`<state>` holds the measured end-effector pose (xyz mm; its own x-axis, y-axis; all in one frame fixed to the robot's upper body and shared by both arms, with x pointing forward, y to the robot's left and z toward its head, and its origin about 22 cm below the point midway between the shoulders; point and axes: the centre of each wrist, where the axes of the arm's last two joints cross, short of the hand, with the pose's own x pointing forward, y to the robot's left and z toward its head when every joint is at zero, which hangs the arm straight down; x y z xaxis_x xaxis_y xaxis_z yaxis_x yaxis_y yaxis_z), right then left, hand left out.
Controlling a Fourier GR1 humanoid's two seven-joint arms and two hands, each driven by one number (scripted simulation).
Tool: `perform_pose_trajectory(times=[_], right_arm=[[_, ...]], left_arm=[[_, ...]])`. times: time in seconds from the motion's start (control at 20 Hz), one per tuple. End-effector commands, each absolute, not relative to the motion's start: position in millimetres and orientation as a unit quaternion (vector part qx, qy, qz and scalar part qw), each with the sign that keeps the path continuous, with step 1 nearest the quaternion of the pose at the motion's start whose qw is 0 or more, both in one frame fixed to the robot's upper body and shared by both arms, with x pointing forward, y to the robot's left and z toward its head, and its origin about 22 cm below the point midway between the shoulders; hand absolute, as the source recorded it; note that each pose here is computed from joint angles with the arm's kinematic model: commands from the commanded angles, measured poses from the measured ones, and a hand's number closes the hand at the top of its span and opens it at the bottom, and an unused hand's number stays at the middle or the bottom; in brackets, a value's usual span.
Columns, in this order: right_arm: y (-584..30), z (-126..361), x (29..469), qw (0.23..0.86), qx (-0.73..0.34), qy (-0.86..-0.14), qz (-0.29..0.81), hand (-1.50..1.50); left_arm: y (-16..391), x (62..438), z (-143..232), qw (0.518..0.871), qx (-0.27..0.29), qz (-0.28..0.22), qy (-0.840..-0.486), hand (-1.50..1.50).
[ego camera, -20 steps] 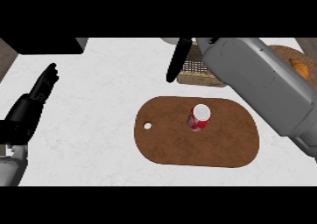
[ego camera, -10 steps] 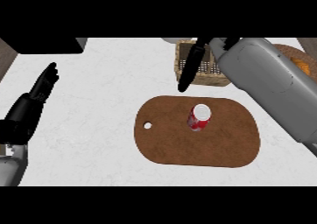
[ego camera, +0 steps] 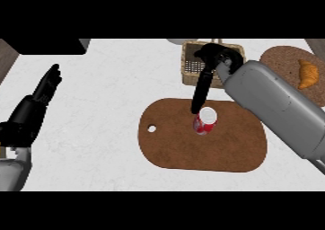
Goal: Pick the can from the cutting board and place it in the basket
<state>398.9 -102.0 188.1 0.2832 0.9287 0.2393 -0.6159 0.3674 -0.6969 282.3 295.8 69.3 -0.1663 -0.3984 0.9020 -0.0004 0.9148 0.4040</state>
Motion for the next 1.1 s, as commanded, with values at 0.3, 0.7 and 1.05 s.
perform_pose_trajectory(times=[0.3, 0.7, 1.05], right_arm=[[-106, 159, 386, 0.776, -0.290, -0.243, 0.505, -1.50], [-101, 136, 369, 0.762, -0.305, -0.263, 0.507, -1.50], [-102, 112, 369, 0.773, -0.306, -0.251, 0.496, -1.50]], left_arm=[[308, 297, 68, 0.631, 0.139, -0.153, -0.748, 0.00], [285, 292, 67, 0.624, 0.132, -0.162, -0.753, 0.00], [301, 289, 63, 0.623, 0.138, -0.165, -0.753, 0.00]])
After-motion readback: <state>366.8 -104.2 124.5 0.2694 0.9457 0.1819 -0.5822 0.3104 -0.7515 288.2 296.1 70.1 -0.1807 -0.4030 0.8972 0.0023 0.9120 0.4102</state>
